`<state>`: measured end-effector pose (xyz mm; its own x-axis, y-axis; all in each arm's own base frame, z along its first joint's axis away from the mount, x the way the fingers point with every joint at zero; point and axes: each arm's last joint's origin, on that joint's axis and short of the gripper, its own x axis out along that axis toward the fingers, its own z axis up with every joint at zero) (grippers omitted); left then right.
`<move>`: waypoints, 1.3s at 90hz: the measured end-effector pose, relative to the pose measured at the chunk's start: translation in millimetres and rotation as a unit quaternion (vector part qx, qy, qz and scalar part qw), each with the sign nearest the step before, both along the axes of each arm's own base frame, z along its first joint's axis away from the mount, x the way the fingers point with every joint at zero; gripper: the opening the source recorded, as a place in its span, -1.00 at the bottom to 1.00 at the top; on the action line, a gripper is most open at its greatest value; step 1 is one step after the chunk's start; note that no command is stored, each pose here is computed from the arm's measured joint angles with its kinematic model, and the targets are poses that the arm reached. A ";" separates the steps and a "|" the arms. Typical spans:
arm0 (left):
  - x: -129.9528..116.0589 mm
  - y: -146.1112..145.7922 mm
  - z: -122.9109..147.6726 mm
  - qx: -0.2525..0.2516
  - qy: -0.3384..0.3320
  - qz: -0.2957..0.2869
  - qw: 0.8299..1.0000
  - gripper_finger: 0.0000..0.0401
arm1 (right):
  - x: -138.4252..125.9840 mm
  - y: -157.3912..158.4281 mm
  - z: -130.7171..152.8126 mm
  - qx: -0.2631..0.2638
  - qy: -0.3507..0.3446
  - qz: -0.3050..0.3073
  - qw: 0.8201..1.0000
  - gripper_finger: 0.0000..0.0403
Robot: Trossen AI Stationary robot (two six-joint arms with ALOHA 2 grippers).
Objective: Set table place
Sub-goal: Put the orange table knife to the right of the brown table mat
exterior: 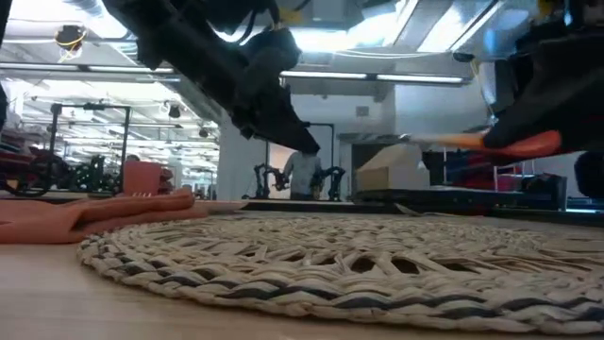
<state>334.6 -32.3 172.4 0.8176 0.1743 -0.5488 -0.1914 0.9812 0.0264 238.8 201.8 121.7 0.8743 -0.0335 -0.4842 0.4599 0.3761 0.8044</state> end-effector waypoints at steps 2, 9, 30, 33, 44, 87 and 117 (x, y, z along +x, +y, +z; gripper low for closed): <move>-0.1 -1.2 0.0 0.000 0.000 -0.002 1.000 -0.99 | 2.6 2.2 -0.2 -0.004 -0.004 -0.007 1.000 -1.00; -0.6 -5.4 0.0 0.001 0.001 -0.009 1.000 -0.99 | 7.2 9.5 -0.9 -0.028 -0.018 -0.034 0.999 -1.00; -2.0 -16.3 -0.1 0.001 0.001 -0.025 1.000 -0.99 | 2.1 17.8 0.2 -0.100 0.004 -0.056 0.993 -1.00; -2.2 -17.7 0.0 0.001 0.001 -0.028 1.000 -0.99 | 2.6 17.5 0.7 -0.107 0.006 -0.059 0.992 -1.00; -3.0 -22.7 -0.1 0.000 0.000 -0.034 0.999 -0.99 | 3.0 16.1 1.3 -0.133 0.026 -0.062 0.989 -1.00; -4.1 -28.7 -0.1 0.005 0.001 -0.047 0.999 -0.99 | -19.5 -0.8 -15.1 -0.252 0.179 -0.010 0.951 -1.00; -5.3 -33.1 -0.7 0.002 0.004 -0.051 0.999 -0.99 | -12.0 6.3 -11.1 -0.205 0.132 -0.022 0.970 -1.00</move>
